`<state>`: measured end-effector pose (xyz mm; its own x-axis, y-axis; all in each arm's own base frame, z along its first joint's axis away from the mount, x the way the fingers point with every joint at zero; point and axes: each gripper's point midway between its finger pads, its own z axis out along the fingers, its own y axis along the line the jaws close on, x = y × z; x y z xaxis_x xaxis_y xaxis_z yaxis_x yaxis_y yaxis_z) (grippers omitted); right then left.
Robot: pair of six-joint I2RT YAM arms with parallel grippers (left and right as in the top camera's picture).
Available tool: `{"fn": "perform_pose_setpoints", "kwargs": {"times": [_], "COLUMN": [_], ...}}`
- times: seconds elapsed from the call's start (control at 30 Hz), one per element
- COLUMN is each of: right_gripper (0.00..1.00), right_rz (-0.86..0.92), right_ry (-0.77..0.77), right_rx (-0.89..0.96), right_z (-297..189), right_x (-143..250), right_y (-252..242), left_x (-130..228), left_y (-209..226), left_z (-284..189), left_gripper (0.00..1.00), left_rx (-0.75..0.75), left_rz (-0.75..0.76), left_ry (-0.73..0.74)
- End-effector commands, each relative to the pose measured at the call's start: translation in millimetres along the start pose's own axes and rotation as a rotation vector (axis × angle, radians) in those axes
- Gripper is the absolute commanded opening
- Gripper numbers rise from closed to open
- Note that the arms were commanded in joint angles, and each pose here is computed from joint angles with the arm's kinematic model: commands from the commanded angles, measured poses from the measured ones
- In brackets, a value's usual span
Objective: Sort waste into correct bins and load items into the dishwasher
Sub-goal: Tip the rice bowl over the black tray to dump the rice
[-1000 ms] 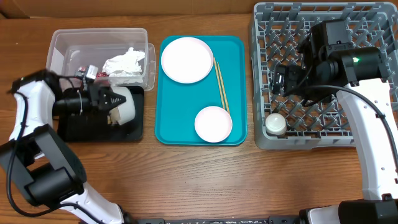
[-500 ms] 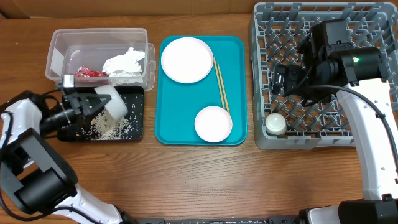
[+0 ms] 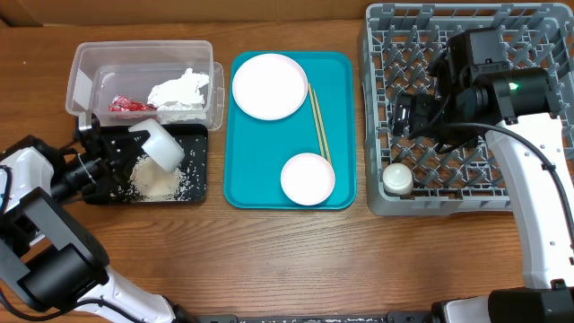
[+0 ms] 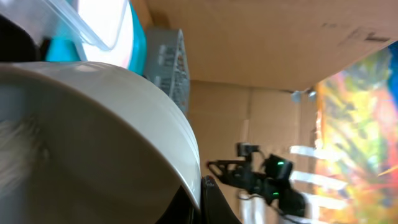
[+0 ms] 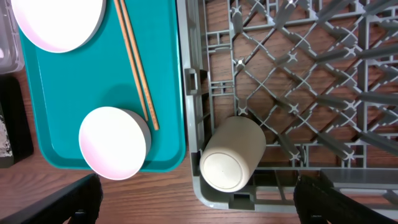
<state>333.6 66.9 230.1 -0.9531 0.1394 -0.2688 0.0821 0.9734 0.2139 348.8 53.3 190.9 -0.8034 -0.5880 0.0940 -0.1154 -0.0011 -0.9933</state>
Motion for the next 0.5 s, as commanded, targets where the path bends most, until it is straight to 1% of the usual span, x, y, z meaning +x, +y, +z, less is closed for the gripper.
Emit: {"fn": "perform_pose_setpoints", "kwargs": {"times": [0.0,0.1,0.23,0.3,0.4,0.47], "right_gripper": [1.00,1.00,1.00,1.00,1.00,1.00], "right_rz": [-0.010,-0.010,-0.010,-0.010,-0.010,-0.010], "right_ry": [-0.022,-0.022,-0.022,-0.022,-0.022,-0.022], "right_rx": [-0.009,-0.009,-0.009,-0.009,-0.009,-0.009], "right_z": [-5.1,-5.1,-5.1,-5.1,-5.1,-5.1], "right_x": [-3.9,-3.9,-3.9,-3.9,-3.8,-3.7], "right_y": [1.8,1.8,1.8,1.8,1.8,1.8], "left_x": [-4.5,-8.3,-9.1,-9.7,-7.4,-7.9], "left_y": [-11.5,-4.4,-4.4,-7.0,-12.3,-11.9], "left_z": [-2.3,-4.4,-5.6,-5.7,-5.8,-5.9], "left_gripper": [0.04,0.04,0.04,0.04,0.04,0.04], "left_rx": [0.054,0.021,0.022,0.037,0.063,0.061], "left_rz": [0.089,0.060,0.063,0.060,0.001,0.018], "left_ry": [-0.030,-0.027,-0.031,-0.036,-0.041,-0.041]}}
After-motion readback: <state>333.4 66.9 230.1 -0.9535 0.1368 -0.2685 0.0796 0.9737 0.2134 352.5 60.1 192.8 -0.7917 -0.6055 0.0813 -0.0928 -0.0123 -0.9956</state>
